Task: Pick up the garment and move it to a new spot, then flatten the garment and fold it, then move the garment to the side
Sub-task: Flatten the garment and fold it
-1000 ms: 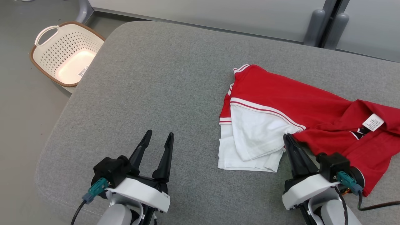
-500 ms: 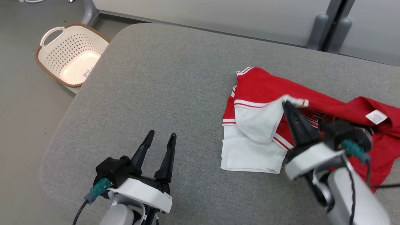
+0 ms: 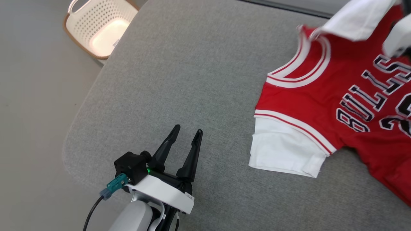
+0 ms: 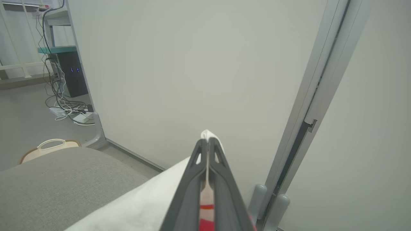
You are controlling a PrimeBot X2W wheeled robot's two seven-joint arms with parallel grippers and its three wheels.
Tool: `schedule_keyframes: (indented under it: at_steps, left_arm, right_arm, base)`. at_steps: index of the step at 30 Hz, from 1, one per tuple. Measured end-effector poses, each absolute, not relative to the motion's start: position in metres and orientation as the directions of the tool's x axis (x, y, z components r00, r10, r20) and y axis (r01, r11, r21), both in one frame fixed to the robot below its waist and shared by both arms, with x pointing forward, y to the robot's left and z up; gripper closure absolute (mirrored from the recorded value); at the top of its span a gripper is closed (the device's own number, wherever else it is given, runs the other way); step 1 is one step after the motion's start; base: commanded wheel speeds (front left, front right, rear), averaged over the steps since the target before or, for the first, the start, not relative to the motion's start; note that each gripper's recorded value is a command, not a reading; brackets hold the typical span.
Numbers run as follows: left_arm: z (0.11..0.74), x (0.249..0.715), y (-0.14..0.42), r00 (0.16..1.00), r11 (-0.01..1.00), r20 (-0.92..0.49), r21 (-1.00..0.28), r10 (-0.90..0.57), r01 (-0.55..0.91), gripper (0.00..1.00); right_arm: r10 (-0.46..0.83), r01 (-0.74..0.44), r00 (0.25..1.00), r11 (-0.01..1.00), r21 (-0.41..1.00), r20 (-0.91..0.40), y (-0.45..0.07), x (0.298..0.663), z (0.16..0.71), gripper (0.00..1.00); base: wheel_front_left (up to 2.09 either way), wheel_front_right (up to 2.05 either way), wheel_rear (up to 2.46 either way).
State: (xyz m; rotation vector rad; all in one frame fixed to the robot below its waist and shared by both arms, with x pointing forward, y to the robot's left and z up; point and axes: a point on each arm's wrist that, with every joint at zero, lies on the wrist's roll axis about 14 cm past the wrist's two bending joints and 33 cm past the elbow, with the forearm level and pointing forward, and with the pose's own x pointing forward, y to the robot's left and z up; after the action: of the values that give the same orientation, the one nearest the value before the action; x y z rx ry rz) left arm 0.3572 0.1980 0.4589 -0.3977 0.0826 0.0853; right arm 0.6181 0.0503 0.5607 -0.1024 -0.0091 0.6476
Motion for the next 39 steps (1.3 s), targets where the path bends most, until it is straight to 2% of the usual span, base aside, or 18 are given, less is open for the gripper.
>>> schedule_keyframes:
  at_steps: [1, 2, 3, 4, 8, 16, 21, 28, 39]
  left_arm:
    - [0.458, 0.358, 0.2, 0.992, 0.918, -0.102, -0.383, 0.073, -0.107, 0.0]
    - [0.456, 0.359, 0.202, 0.991, 0.918, -0.108, -0.379, 0.08, -0.116, 0.0]
    - [0.455, 0.36, 0.203, 0.99, 0.917, -0.115, -0.38, 0.087, -0.125, 0.0]
    - [0.452, 0.36, 0.204, 0.988, 0.917, -0.123, -0.378, 0.089, -0.13, 0.0]
    - [0.449, 0.361, 0.209, 0.985, 0.915, -0.137, -0.373, 0.109, -0.153, 0.0]
    - [0.458, 0.363, 0.211, 0.988, 0.923, -0.108, -0.358, 0.107, -0.139, 0.0]
    - [0.468, 0.369, 0.207, 0.994, 0.934, -0.067, -0.342, 0.082, -0.1, 0.0]
    - [0.476, 0.373, 0.189, 0.999, 0.941, -0.029, -0.338, 0.02, -0.029, 0.0]
    - [0.483, 0.372, 0.157, 0.997, 0.932, 0.007, -0.356, -0.077, 0.074, 0.0]
  right_arm:
    - [0.59, -0.59, 0.807, 0.801, -0.102, -0.035, 0.049, 0.63, 0.561, 1.0]
    - [0.574, -0.576, 0.817, 0.811, -0.103, -0.05, 0.047, 0.642, 0.559, 0.93]
    - [0.559, -0.562, 0.827, 0.82, -0.109, -0.061, 0.045, 0.652, 0.556, 0.09]
    - [0.536, -0.54, 0.841, 0.833, -0.116, -0.068, 0.04, 0.663, 0.553, 0.0]
    - [0.483, -0.488, 0.873, 0.865, -0.117, -0.069, 0.03, 0.688, 0.542, 0.0]
    - [0.518, -0.521, 0.853, 0.841, -0.144, -0.066, 0.037, 0.66, 0.523, 0.0]
    - [0.535, -0.534, 0.844, 0.836, -0.126, -0.033, 0.027, 0.626, 0.516, 0.0]
    - [0.506, -0.505, 0.863, 0.858, -0.092, -0.019, -0.013, 0.571, 0.507, 0.0]
    - [0.344, -0.344, 0.939, 0.939, 0.009, 0.004, -0.098, 0.468, 0.491, 0.0]
  base:
    - [0.0, 0.0, 0.0]
    - [0.0, 0.0, 0.0]
    - [0.0, 0.0, 0.0]
    - [0.0, 0.0, 0.0]
    - [0.0, 0.0, 0.0]
    - [0.0, 0.0, 0.0]
    - [0.0, 0.0, 0.0]
    - [0.0, 0.0, 0.0]
    - [0.0, 0.0, 0.0]
